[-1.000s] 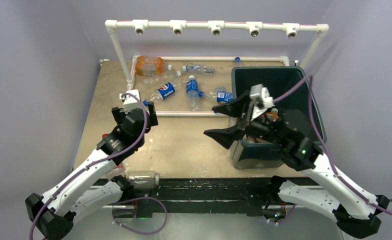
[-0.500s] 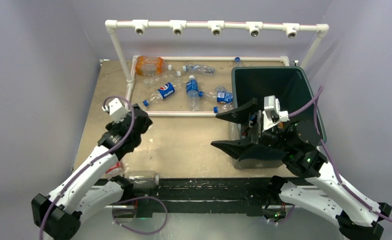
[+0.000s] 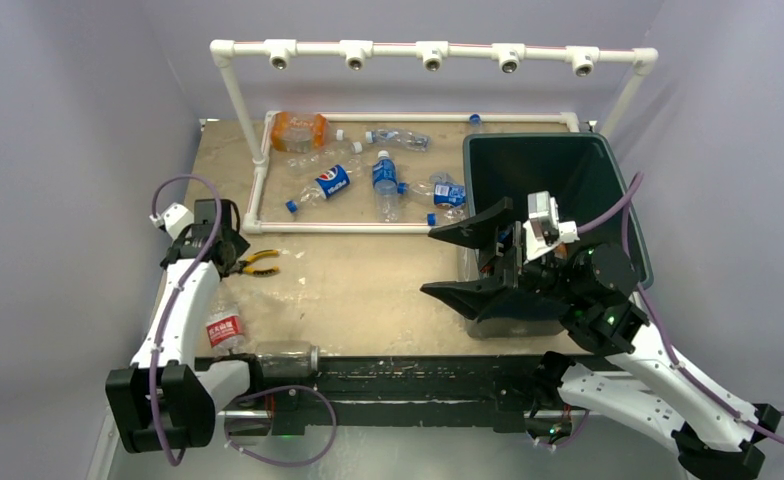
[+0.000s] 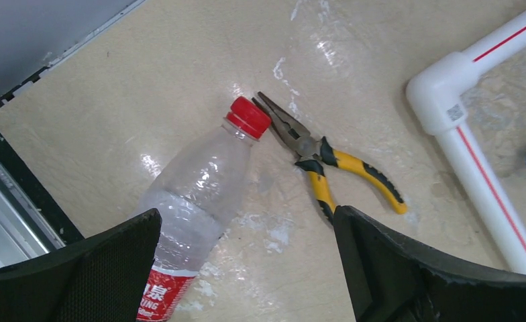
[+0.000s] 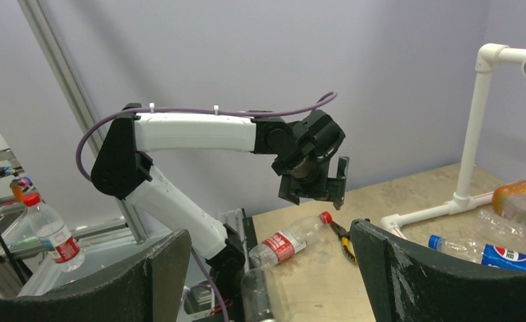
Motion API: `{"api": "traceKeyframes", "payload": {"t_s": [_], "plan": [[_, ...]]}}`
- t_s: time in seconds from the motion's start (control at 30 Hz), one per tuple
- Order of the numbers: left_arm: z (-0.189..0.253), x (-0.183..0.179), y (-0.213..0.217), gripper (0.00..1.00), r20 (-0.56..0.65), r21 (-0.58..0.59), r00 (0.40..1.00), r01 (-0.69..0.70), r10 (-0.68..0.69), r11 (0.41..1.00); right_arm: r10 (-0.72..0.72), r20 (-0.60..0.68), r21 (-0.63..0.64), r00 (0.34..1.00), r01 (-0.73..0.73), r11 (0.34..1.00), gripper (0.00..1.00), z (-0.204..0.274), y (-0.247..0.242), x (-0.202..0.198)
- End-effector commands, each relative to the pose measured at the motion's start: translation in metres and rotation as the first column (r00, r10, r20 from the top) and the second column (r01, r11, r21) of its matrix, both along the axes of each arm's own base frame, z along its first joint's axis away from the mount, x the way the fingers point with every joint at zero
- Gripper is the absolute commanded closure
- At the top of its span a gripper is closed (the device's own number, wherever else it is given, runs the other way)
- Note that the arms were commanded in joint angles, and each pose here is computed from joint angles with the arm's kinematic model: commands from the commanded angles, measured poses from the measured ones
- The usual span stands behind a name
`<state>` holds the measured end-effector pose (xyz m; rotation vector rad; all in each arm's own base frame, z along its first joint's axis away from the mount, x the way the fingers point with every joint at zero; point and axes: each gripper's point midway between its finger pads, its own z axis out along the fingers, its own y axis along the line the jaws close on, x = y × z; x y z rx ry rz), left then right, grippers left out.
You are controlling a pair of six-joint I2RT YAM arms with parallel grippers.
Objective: Put the plastic bottles in the bin
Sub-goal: Place the plastic bottle in the trash bin, then pick up the plastic bottle at the center of the board.
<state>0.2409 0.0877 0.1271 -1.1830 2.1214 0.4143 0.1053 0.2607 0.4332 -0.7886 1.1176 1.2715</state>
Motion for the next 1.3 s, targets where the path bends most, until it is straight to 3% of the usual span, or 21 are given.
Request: {"api": "traceKeyframes", "payload": {"t_s": [0.0, 0.37, 0.73, 0.93, 1.27], "plan": [[-0.022, -0.011, 0.005, 0.01, -0.1, 0.02, 0.993, 0.058, -0.056, 0.998, 0.018, 0.037, 0.05, 0.999, -0.02, 0.999, 0.07, 0.017, -0.009, -0.012], [-0.045, -0.022, 0.033, 0.01, -0.217, 0.061, 0.976, -0.02, 0.033, 0.998, 0.048, 0.034, 0.082, 0.998, -0.051, 0.995, 0.07, 0.017, -0.008, -0.016], [-0.095, -0.016, 0.034, 0.04, -0.315, -0.019, 0.948, -0.055, 0.046, 0.998, -0.003, 0.049, 0.069, 0.999, -0.001, 0.998, 0.07, 0.025, -0.019, -0.016], [-0.105, -0.016, 0.031, 0.14, -0.298, -0.039, 0.954, -0.042, 0.028, 0.998, -0.02, 0.037, 0.072, 0.999, 0.018, 0.997, 0.07, 0.022, -0.021, -0.014], [-0.094, -0.014, 0.033, 0.4, -0.272, -0.02, 0.962, -0.038, 0.031, 0.999, -0.021, 0.031, 0.078, 0.999, 0.019, 0.997, 0.07, 0.027, -0.022, -0.015]]}}
